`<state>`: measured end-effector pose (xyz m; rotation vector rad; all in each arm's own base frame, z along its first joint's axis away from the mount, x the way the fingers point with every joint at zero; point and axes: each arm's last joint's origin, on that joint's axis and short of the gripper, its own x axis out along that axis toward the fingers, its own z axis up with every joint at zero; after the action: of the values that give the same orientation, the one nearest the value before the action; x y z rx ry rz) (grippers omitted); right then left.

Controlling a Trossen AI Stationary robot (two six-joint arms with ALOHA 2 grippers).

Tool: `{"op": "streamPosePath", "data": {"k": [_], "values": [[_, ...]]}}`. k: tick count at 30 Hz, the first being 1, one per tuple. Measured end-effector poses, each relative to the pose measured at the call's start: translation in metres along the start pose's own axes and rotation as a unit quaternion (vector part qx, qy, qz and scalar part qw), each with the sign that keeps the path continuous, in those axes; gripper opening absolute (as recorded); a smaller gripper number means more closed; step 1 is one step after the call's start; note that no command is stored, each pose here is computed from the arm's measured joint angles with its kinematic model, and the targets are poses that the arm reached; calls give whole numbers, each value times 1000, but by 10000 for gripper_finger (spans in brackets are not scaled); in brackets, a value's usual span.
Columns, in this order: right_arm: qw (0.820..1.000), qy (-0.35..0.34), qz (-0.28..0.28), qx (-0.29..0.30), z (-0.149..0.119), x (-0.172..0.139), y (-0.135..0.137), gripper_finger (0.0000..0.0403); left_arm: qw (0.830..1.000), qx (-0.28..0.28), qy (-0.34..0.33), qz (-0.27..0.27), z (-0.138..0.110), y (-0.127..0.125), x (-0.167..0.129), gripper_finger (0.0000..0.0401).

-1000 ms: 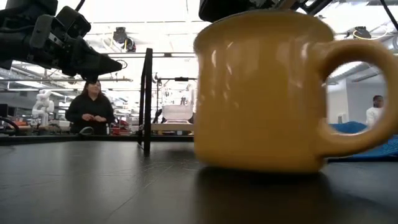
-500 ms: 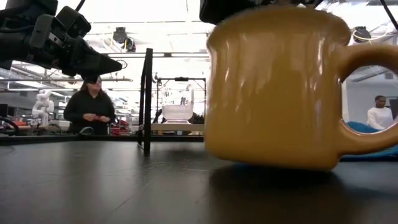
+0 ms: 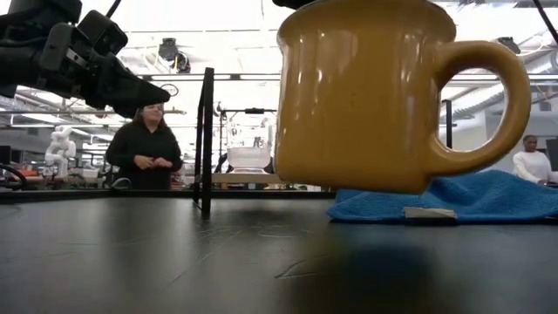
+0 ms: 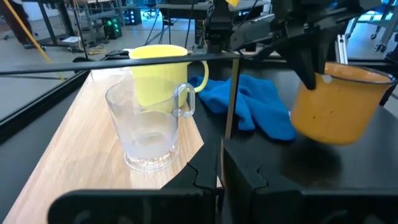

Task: Stack small to large cups/mugs on shelf
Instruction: Put the orange mug on the shelf

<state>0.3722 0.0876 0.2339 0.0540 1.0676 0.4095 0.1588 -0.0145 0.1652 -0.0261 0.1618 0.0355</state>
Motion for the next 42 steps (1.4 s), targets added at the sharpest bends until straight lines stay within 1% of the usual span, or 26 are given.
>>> {"op": "streamPosePath", "data": {"k": [3,8,13,18,21,26,30,33,37,42], "values": [[1000,-6,0,0,1,-3,-1,8,1000,0,2,-3,0,0,0,26],[999,-30,-2,-13,1,-21,3,8,1000,-2,3,-10,-1,-1,0,26],[998,-64,-3,-20,-12,-39,4,8,1000,-1,3,-10,0,-1,0,26],[993,-114,-21,-8,-38,-57,1,8,1000,-1,2,-10,0,-1,0,26],[990,-136,-31,4,-60,-65,1,8,1000,0,2,-10,0,-1,0,26],[987,-153,-46,22,-96,-78,2,8,1000,0,0,-10,0,-1,0,26],[982,-171,-66,40,-118,-87,3,8,1000,0,0,-10,0,-1,0,26],[978,-189,-74,54,-132,-90,2,8,1000,0,0,-9,0,-1,0,26],[976,-193,-80,63,-151,-89,-1,8,1000,0,-1,-9,0,-1,0,26],[970,-218,-81,70,-166,-84,-5,8,1000,-4,-1,-9,0,-1,0,26]]}}
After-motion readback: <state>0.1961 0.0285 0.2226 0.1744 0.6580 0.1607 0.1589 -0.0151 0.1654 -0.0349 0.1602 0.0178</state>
